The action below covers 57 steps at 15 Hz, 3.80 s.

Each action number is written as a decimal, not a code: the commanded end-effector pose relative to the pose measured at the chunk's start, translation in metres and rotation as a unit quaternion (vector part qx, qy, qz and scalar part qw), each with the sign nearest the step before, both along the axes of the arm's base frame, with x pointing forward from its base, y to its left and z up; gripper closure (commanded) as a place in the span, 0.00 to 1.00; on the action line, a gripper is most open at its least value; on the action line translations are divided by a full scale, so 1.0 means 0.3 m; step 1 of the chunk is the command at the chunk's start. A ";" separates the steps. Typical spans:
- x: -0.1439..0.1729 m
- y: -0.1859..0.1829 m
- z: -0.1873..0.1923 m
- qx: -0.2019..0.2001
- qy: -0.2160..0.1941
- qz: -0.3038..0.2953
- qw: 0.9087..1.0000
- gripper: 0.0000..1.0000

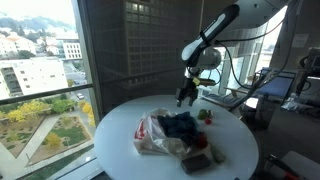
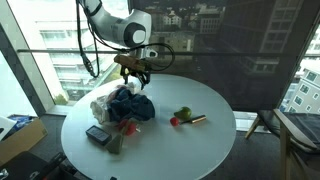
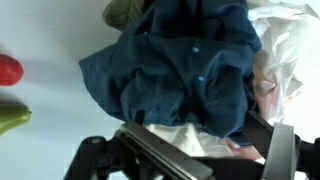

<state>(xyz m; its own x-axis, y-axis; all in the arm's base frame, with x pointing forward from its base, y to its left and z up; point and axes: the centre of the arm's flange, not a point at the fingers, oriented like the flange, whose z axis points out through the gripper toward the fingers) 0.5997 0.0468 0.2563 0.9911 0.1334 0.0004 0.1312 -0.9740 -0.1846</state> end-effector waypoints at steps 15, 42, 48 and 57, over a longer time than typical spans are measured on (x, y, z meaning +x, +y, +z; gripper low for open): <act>0.113 -0.238 -0.366 0.086 0.080 -0.149 0.982 0.34; 0.037 0.358 -0.144 0.096 0.099 0.153 0.979 0.97; 0.096 0.505 -0.156 -0.006 0.006 0.250 0.968 0.97; 0.183 0.478 -0.439 -0.048 0.001 0.295 0.954 0.97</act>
